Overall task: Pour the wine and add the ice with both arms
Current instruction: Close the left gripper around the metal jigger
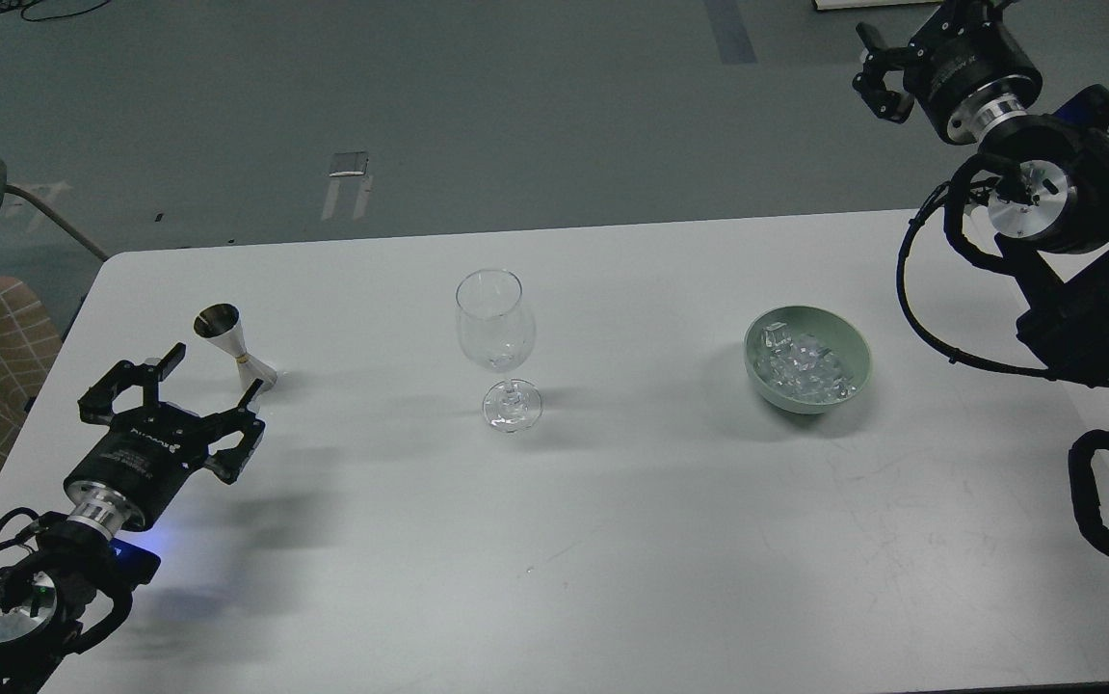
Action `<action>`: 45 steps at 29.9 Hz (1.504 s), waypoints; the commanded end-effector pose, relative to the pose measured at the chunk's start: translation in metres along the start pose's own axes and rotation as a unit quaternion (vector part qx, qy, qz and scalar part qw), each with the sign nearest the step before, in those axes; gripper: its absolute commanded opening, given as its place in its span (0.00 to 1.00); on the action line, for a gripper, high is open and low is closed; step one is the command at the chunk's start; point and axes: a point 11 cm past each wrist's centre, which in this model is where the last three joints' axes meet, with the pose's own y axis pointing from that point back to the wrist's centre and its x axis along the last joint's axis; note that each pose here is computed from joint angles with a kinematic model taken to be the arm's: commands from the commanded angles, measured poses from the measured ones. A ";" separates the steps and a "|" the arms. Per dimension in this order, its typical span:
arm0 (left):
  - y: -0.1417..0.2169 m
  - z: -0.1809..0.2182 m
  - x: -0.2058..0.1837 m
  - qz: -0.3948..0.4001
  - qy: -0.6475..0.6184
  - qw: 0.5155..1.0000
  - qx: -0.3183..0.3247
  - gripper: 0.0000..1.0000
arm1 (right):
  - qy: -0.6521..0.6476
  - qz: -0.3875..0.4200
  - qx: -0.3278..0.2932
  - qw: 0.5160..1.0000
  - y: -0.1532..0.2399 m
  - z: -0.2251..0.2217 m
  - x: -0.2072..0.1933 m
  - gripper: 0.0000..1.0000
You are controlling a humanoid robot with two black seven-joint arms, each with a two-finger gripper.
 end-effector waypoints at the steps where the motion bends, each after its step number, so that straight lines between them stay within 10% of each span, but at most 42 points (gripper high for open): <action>1: 0.000 -0.001 0.001 0.001 0.001 1.000 0.003 0.69 | 0.000 0.000 0.000 1.000 0.000 0.000 0.000 1.00; 18: -0.010 0.004 0.016 0.033 0.030 0.999 -0.022 0.53 | 0.000 0.002 0.000 1.000 0.000 0.000 0.000 1.00; 45: -0.025 0.002 0.025 0.073 0.054 0.995 -0.032 0.60 | -0.002 0.038 0.011 0.999 0.003 -0.008 0.016 1.00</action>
